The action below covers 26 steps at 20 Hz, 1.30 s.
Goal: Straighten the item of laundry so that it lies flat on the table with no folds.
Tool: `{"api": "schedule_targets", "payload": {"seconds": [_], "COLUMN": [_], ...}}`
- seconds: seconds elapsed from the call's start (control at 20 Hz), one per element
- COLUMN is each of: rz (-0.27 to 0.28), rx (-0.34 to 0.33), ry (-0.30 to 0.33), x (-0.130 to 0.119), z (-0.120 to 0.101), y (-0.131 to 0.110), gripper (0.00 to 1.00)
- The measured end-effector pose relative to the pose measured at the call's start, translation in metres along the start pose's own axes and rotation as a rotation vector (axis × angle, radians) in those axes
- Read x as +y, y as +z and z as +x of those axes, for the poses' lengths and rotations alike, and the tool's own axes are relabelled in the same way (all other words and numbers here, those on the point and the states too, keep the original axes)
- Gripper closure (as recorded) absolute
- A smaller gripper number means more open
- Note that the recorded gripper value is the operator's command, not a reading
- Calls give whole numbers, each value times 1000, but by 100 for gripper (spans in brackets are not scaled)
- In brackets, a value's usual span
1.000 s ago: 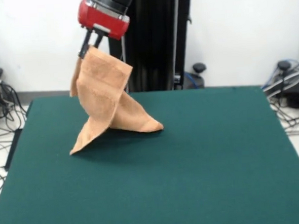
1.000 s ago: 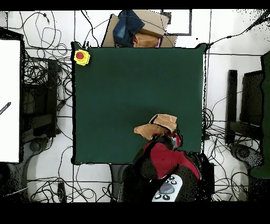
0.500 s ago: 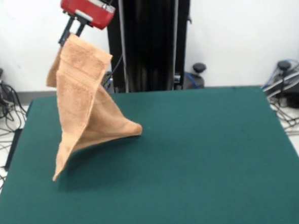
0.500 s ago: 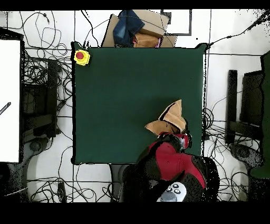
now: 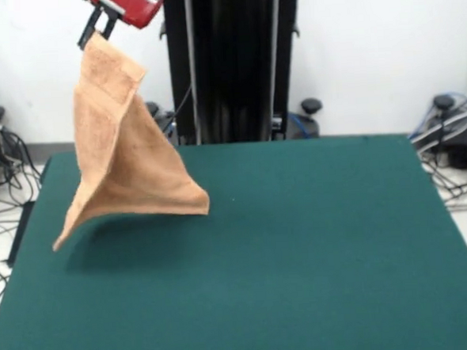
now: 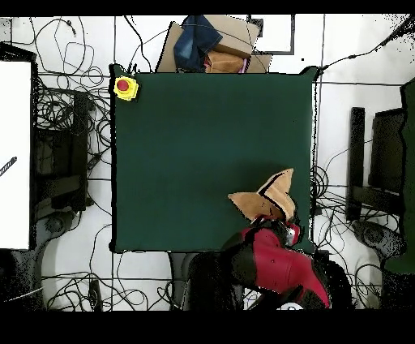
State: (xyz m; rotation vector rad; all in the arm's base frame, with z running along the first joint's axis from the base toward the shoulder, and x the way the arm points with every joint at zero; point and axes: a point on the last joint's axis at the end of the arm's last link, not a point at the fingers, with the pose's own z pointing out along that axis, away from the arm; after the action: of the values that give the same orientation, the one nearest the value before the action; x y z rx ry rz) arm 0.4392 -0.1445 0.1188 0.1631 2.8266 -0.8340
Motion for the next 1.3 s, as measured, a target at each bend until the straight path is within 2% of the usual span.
{"api": "schedule_targets", "payload": {"seconds": [0.2,0.25,0.4,0.45,0.65,0.7,0.8,0.85,1.0,1.05,1.15,1.3], "rz": [-1,-7,-15,-24,-41,-47,-51,-59,-70,-84,-89,-111], "rx": [101,138,162,174,194,207,217,234,246,244,240,214], "ry": [54,91,125,152,206,227,236,237,221,186,169,95], "x": [-15,-28,-47,-64,-103,-122,-132,-143,-145,-139,-136,-117], "z": [26,37,46,52,69,78,84,91,94,92,91,81], "y": [7,14,24,33,55,65,71,80,83,84,84,82], "gripper": [100,100,100,100,100,100,100,100,100,100,100,100]}}
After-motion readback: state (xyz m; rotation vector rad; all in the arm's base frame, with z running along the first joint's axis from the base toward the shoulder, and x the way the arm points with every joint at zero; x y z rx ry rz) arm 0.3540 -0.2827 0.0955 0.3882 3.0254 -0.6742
